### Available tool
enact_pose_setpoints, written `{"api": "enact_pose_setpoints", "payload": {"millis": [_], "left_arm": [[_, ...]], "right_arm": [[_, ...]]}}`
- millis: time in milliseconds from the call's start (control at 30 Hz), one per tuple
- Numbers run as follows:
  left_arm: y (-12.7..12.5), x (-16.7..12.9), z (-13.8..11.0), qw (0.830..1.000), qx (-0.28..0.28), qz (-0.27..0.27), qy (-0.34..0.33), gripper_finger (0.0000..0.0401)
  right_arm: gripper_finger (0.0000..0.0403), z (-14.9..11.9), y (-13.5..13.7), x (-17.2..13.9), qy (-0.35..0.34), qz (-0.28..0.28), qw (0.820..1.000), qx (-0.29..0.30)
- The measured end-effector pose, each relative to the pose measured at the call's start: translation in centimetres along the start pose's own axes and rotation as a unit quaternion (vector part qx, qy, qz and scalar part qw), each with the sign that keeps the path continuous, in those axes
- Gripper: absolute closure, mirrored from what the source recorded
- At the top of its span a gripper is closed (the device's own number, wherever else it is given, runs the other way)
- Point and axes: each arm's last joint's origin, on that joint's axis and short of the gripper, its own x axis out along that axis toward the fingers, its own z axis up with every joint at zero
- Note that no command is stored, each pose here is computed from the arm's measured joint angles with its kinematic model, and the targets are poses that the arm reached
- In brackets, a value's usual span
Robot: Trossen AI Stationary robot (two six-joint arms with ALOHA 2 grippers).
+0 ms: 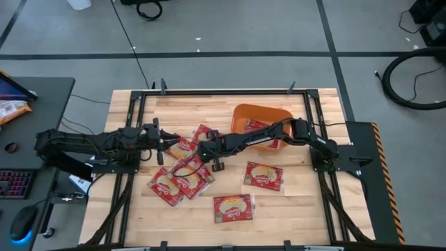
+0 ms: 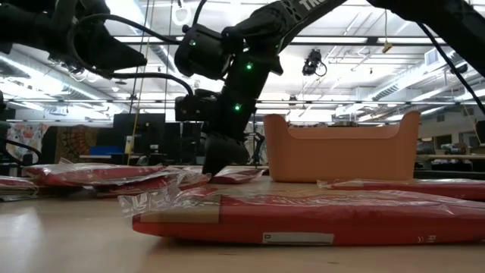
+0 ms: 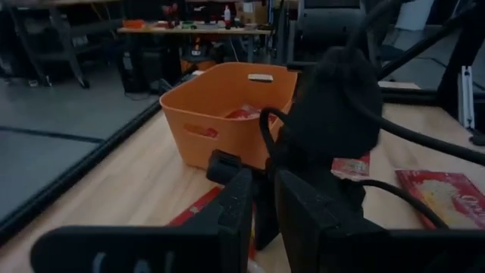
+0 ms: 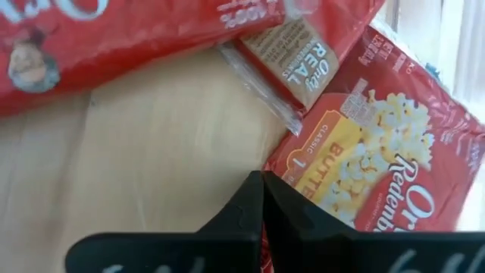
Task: Sort popcorn bags into baskets
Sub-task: Put the popcorn bag into the orange bin
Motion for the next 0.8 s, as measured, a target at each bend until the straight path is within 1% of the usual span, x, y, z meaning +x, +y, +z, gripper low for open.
{"api": "enact_pose_setpoints", "payload": {"millis": [167,400,467,567,667,800], "left_arm": [[0.0,0.0,0.3,0.999,0.048,0.001,-0.017,0.0337],[0.0,0.0,0.4,0.996,0.089,0.002,-0.02,0.0337],[0.0,0.0,0.4,0.995,0.096,0.002,-0.02,0.0337],[0.0,0.0,0.5,0.994,0.108,0.003,-0.023,0.0337],[0.0,0.0,0.5,0.994,0.11,0.006,-0.025,0.0337],[0.0,0.0,0.5,0.994,0.11,0.009,-0.025,0.0337]], "right_arm": [[0.0397,0.8,1.1,-1.1,0.013,-0.004,0.999,-0.037],[0.0398,2.2,1.2,-3.4,0.025,0.003,0.999,-0.045],[0.0398,2.6,1.2,-4.1,0.022,0.003,0.999,-0.038],[0.0394,3.2,1.0,-4.5,0.003,0.001,1.0,0.013],[0.0367,3.2,1.0,-4.4,0.0,0.001,0.998,0.056],[0.0308,2.4,1.7,-3.8,0.023,-0.016,0.996,0.079]]}}
